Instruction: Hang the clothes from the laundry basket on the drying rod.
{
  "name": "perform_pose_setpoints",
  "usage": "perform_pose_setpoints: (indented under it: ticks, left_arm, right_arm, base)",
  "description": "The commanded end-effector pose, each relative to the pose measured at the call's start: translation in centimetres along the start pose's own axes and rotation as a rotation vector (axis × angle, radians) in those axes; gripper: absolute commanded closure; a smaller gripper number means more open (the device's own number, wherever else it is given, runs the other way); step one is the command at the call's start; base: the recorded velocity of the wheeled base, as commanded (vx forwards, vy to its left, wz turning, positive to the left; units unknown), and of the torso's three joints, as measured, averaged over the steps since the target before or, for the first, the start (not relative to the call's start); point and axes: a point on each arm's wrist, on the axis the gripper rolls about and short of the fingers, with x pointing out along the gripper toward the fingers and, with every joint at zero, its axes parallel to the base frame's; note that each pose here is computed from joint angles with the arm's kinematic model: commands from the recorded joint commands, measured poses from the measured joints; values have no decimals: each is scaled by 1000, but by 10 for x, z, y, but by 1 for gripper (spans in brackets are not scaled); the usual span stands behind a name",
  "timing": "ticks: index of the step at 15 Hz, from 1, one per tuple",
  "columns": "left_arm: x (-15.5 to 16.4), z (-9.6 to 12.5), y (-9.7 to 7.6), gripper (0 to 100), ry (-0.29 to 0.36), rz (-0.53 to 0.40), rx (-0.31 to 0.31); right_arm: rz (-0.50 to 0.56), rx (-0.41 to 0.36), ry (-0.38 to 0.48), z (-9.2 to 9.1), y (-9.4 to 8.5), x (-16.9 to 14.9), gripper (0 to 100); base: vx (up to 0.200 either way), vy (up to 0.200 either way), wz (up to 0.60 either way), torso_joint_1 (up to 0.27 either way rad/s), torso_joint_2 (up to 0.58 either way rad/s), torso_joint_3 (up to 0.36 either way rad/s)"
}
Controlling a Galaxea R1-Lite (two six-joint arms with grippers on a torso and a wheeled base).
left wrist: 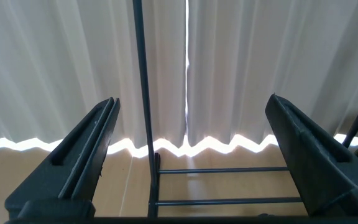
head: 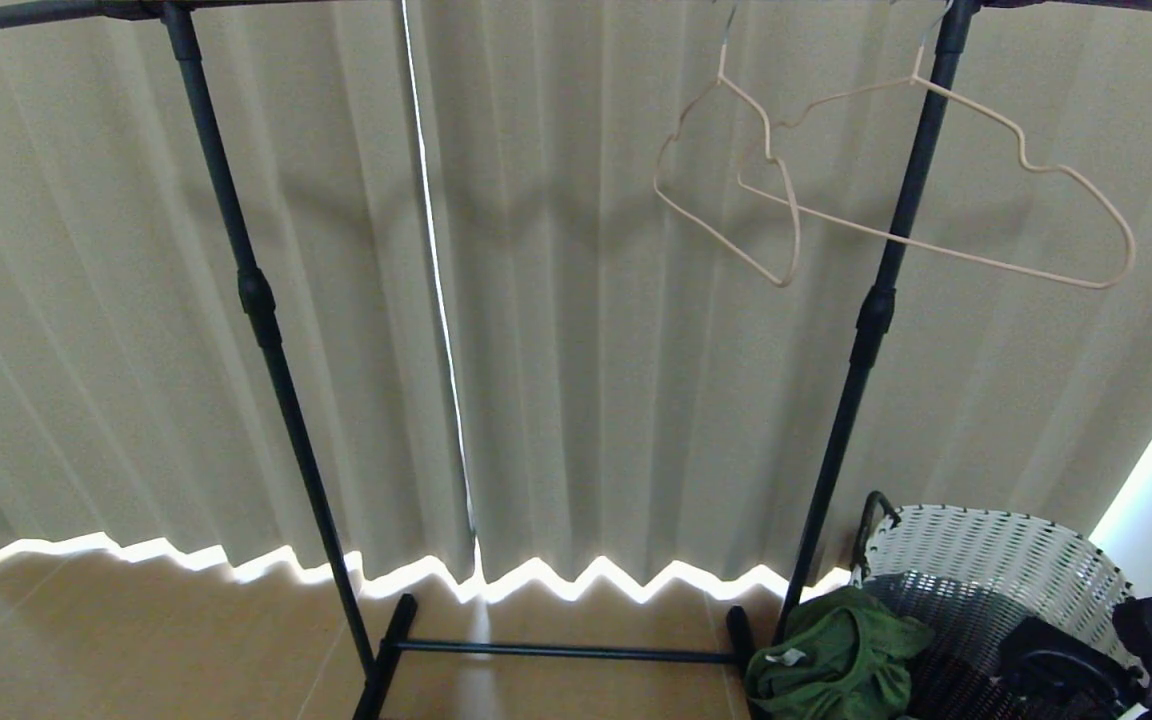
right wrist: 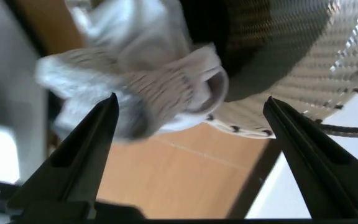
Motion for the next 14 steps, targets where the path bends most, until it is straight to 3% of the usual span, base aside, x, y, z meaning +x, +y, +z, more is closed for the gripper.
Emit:
perform_pose_setpoints:
  ticks: [1, 6, 7, 11, 14]
  left_arm:
    - [0, 0, 0, 0, 2, 0, 0]
    - [0, 0, 0, 0, 2, 0, 1]
    - [0, 0, 0, 0, 2, 0, 1]
    - [0, 0, 0, 0, 2, 0, 1]
    - [0, 0, 0, 0, 0, -1, 0]
  right_arm:
    - [12, -20, 109, 4, 2, 25, 0]
    - [-22, 1, 106, 8, -1, 38, 0]
    - [-22, 3, 104, 8, -1, 38, 100]
    - [-47, 18, 46, 5, -2, 25, 100]
    - [-100, 49, -89, -10, 0, -4, 100]
  base:
    - [0, 0, 0, 0, 0, 0]
    - [0, 0, 0, 0, 0, 0]
    - [0, 0, 0, 0, 0, 0]
    - [0, 0, 0, 0, 0, 0]
    - [0, 0, 0, 0, 0, 0]
